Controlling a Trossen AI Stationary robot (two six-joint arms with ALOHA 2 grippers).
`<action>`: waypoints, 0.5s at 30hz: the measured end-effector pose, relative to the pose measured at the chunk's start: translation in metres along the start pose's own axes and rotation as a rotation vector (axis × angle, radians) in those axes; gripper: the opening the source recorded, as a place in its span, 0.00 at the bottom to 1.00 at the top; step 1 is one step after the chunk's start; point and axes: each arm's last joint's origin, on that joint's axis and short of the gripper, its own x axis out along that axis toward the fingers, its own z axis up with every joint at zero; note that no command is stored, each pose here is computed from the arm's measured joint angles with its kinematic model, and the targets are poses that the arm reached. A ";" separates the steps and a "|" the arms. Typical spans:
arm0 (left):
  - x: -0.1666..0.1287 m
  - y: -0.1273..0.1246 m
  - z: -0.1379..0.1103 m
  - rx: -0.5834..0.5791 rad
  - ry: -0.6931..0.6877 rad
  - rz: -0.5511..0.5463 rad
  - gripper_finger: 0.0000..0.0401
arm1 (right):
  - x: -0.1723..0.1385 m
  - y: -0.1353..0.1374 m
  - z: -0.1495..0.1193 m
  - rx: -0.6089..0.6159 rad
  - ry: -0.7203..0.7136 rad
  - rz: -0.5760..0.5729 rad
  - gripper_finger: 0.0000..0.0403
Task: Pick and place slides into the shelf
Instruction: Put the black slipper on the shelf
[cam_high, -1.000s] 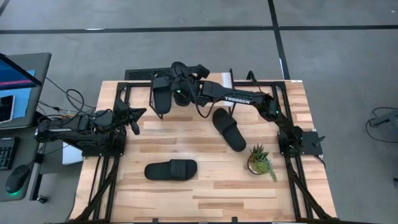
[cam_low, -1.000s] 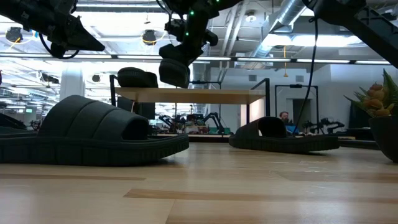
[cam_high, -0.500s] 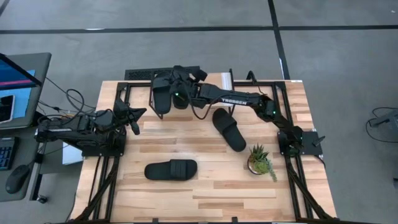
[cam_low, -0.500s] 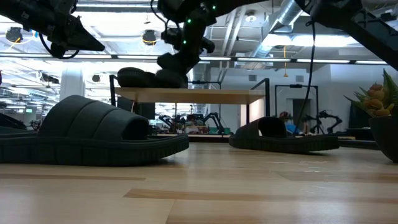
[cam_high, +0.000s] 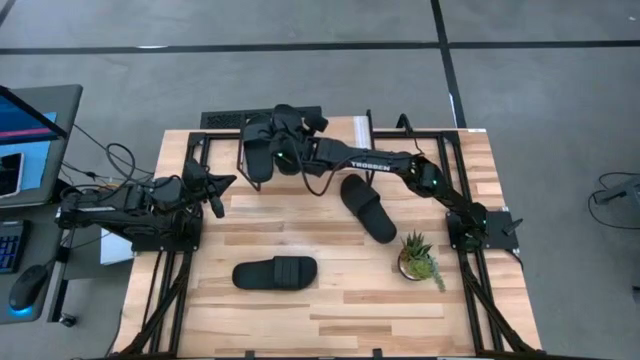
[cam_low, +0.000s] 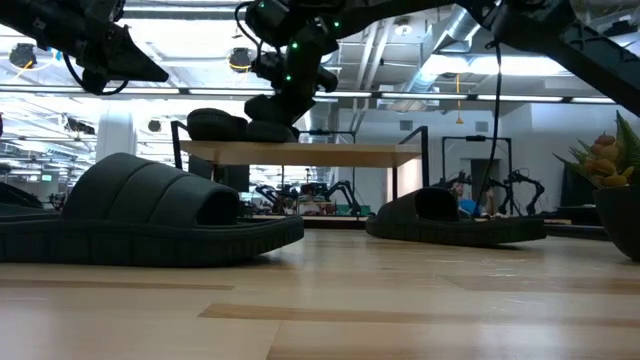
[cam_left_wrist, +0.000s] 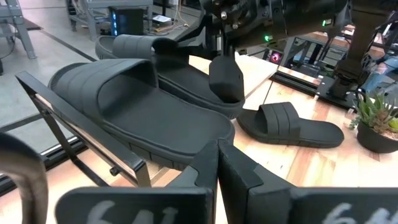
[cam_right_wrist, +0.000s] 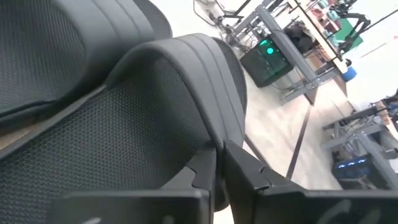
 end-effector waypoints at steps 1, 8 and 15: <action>0.000 0.000 0.000 0.001 0.000 0.000 0.00 | 0.000 -0.001 0.001 -0.001 -0.002 0.002 0.07; 0.000 0.000 0.000 0.007 0.001 0.000 0.00 | -0.002 0.000 0.002 -0.033 -0.006 0.008 0.14; 0.000 0.000 0.000 0.010 0.005 -0.007 0.00 | -0.006 0.003 0.001 -0.048 -0.003 -0.003 0.15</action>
